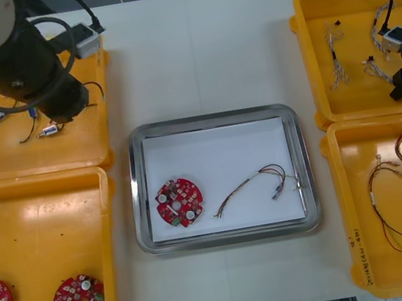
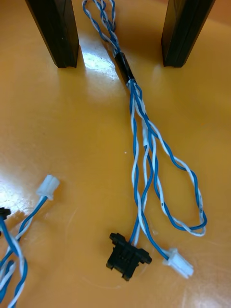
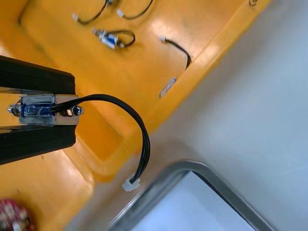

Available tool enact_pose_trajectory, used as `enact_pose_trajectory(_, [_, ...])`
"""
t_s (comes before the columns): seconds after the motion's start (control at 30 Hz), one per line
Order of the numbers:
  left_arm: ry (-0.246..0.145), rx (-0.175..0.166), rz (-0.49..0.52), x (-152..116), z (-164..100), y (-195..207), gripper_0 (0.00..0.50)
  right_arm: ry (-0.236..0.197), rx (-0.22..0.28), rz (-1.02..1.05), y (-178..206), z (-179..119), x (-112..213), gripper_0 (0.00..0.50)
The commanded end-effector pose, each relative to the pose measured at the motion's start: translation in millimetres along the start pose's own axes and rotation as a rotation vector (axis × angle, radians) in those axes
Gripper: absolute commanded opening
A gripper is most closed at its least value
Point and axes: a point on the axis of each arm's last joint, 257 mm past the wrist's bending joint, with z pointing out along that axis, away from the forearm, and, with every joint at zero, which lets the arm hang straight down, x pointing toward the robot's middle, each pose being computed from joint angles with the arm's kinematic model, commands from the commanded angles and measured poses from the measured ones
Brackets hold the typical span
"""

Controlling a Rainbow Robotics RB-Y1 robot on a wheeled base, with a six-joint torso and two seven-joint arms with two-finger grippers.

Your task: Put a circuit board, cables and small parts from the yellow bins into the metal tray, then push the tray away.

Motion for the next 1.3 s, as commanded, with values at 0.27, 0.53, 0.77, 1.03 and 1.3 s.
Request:
enact_pose_trajectory(0.27, [0.014, 0.016, -0.11, -31, 11, -83, 0.0, -0.045, 0.0, -0.056, 7, -3, -25, 0.5])
enact_pose_trajectory(0.53, [0.034, 0.044, -0.152, -35, 32, -119, 0.002, -0.044, -0.007, -0.052, 9, -2, -25, 0.201])
enact_pose_trajectory(0.77, [0.047, 0.061, -0.173, -42, 53, -131, 0.001, -0.045, -0.013, -0.044, 11, -2, -25, 0.0])
enact_pose_trajectory(1.03, [0.038, 0.076, -0.204, -52, 81, -144, 0.001, -0.055, -0.019, -0.041, 12, -4, -29, 0.0])
enact_pose_trajectory(1.3, [0.026, 0.083, -0.229, -58, 101, -150, 0.001, -0.07, -0.035, -0.031, 10, -16, -33, 0.0])
